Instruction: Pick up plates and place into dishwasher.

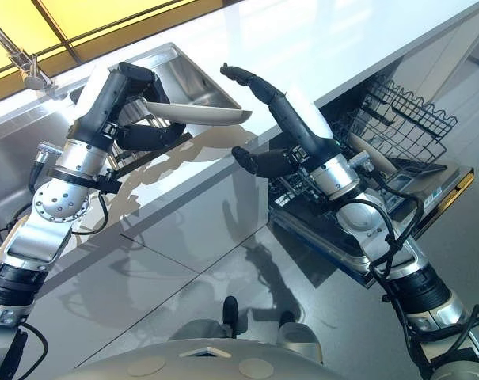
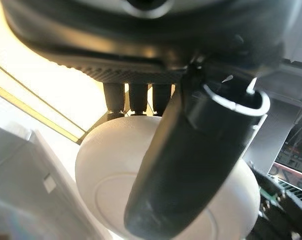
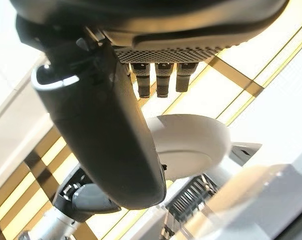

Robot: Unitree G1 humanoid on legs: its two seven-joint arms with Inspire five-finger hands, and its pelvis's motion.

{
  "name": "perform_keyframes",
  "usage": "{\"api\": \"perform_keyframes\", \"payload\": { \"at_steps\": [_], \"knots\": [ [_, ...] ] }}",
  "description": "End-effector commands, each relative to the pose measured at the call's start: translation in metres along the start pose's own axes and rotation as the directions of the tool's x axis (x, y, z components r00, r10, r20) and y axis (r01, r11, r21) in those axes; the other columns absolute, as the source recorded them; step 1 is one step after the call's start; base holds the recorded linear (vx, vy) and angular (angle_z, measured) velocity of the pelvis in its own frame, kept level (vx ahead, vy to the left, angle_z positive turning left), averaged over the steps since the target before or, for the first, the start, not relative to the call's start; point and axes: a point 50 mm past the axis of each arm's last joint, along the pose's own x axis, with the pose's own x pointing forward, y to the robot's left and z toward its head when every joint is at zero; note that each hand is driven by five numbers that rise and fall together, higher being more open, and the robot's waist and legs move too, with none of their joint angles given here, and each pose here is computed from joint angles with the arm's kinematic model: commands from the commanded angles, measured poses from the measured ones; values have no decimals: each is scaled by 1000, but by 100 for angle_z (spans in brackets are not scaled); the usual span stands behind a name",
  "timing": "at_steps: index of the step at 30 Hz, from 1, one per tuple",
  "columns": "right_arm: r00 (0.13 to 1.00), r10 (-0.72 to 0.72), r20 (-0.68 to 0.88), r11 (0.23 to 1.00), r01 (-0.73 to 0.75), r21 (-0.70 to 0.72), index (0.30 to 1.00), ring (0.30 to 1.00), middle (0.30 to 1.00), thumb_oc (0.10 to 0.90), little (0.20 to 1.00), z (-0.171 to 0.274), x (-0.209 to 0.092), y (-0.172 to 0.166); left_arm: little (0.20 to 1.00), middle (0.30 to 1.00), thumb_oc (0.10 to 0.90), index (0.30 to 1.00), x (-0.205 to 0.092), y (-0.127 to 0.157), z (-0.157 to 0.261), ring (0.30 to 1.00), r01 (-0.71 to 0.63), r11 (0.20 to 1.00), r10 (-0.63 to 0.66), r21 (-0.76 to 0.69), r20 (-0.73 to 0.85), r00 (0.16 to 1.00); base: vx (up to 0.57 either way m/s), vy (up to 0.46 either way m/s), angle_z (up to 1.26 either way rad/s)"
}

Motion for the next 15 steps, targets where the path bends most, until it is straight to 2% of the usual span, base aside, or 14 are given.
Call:
{"api": "perform_keyframes", "payload": {
  "at_steps": [1, 4, 8, 9, 10, 11, 15],
  "knots": [
    [960, -134, 246, 991, 136, 10, 900, 900, 900, 800, 900, 42, 23, -12, 200, 300, 100, 300, 21, 8, 41, 300, -41, 996, 57, -78, 218, 974, 5, -17, 4],
    [959, -121, 256, 993, 121, 16, 900, 900, 900, 800, 900, 46, 27, -9, 200, 300, 100, 300, 20, 0, 41, 300, -4, 995, 25, -99, 216, 976, 1, -4, 1],
    [977, -35, 211, 998, 25, 49, 900, 900, 900, 800, 900, 43, 31, -5, 200, 300, 100, 300, 20, -6, 44, 300, 40, 993, -14, -109, 226, 974, 0, 0, 0],
    [980, -20, 200, 998, 8, 58, 825, 825, 825, 712, 812, 41, 31, -4, 200, 300, 100, 300, 20, -6, 45, 300, 46, 993, -19, -113, 230, 973, 0, 0, 0],
    [983, -10, 186, 998, -2, 65, 382, 382, 382, 196, 296, 39, 31, -4, 200, 300, 100, 300, 20, -6, 45, 300, 53, 992, -25, -114, 234, 972, 0, 0, 0],
    [985, -4, 175, 998, -7, 64, 300, 300, 300, 100, 200, 37, 31, -4, 200, 300, 100, 300, 19, -7, 46, 300, 60, 991, -31, -117, 239, 970, 0, 0, 0],
    [991, -1, 131, 998, -7, 60, 300, 300, 300, 100, 200, 30, 27, -1, 200, 300, 100, 300, 14, -6, 52, 300, 68, 991, -33, -115, 282, 959, 0, 0, 0]
  ]
}}
